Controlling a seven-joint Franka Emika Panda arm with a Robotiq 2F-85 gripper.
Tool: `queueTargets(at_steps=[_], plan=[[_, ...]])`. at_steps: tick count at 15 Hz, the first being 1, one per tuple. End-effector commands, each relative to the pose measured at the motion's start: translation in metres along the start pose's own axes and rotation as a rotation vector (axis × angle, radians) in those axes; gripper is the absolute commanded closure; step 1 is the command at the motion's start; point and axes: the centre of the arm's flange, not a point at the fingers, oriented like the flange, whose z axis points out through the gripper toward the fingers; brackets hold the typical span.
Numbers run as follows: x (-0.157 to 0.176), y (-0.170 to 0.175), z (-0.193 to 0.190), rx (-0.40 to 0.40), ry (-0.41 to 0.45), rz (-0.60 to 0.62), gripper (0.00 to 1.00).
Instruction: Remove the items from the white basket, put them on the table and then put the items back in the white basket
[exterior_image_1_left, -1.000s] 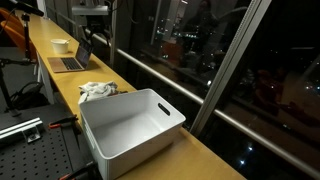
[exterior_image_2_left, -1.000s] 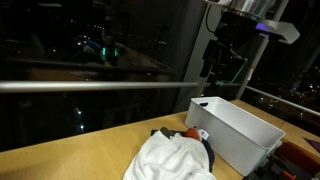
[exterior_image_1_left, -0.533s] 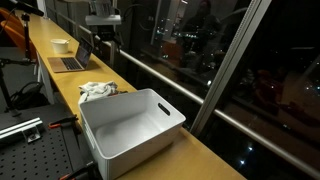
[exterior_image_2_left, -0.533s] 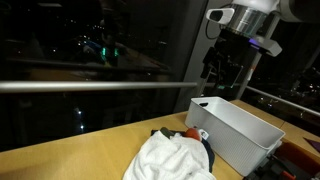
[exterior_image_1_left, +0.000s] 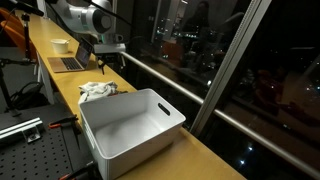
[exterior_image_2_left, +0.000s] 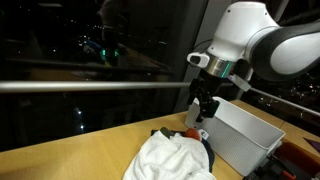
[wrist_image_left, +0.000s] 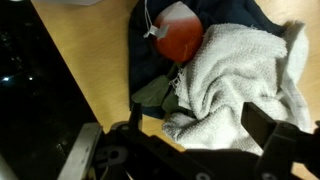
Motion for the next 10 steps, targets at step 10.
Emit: queueTargets(at_steps=[10], plan=[[0.025,0.062,0.176,0.223,-0.091,0.073,0.00]])
